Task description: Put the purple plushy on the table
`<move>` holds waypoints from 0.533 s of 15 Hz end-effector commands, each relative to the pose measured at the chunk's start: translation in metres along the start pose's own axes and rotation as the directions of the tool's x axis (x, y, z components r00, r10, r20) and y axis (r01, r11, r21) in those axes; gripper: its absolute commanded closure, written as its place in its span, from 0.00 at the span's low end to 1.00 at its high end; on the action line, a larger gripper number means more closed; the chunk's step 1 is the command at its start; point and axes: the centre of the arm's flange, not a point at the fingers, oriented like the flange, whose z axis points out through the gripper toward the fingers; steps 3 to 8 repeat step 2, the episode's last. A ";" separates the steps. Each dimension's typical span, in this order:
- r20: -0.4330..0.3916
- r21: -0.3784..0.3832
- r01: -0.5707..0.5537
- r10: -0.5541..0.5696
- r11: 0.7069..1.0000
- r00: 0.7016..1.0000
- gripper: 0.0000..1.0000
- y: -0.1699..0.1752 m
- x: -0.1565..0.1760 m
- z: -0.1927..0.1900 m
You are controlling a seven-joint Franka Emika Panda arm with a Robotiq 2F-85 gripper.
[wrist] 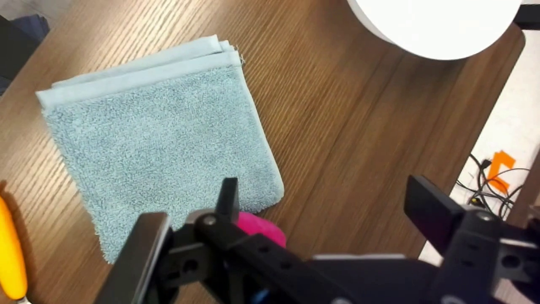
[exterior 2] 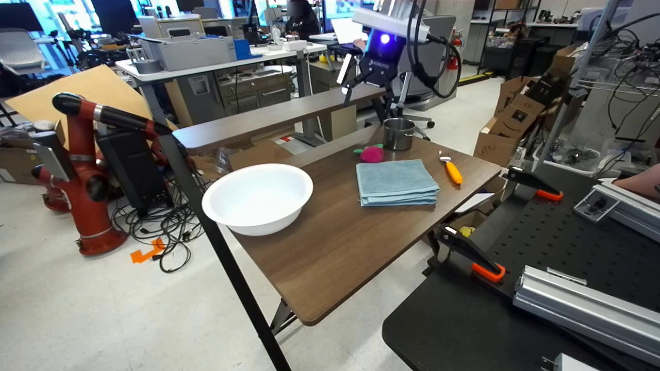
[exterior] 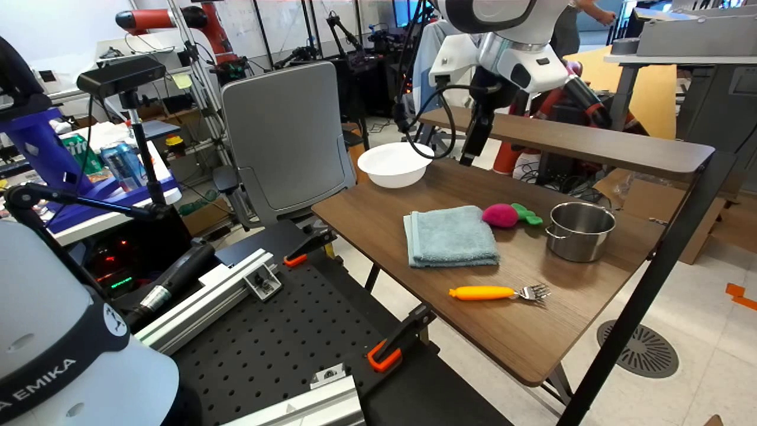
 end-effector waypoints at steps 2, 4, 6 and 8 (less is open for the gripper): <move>0.002 -0.002 0.001 -0.001 1.000 1.000 0.00 0.003 0.002 0.001; 0.002 -0.002 0.001 -0.001 1.000 1.000 0.00 0.003 0.002 0.001; 0.002 -0.002 0.001 -0.001 1.000 1.000 0.00 0.003 0.002 0.001; 0.002 -0.002 0.001 -0.001 1.000 1.000 0.00 0.003 0.002 0.001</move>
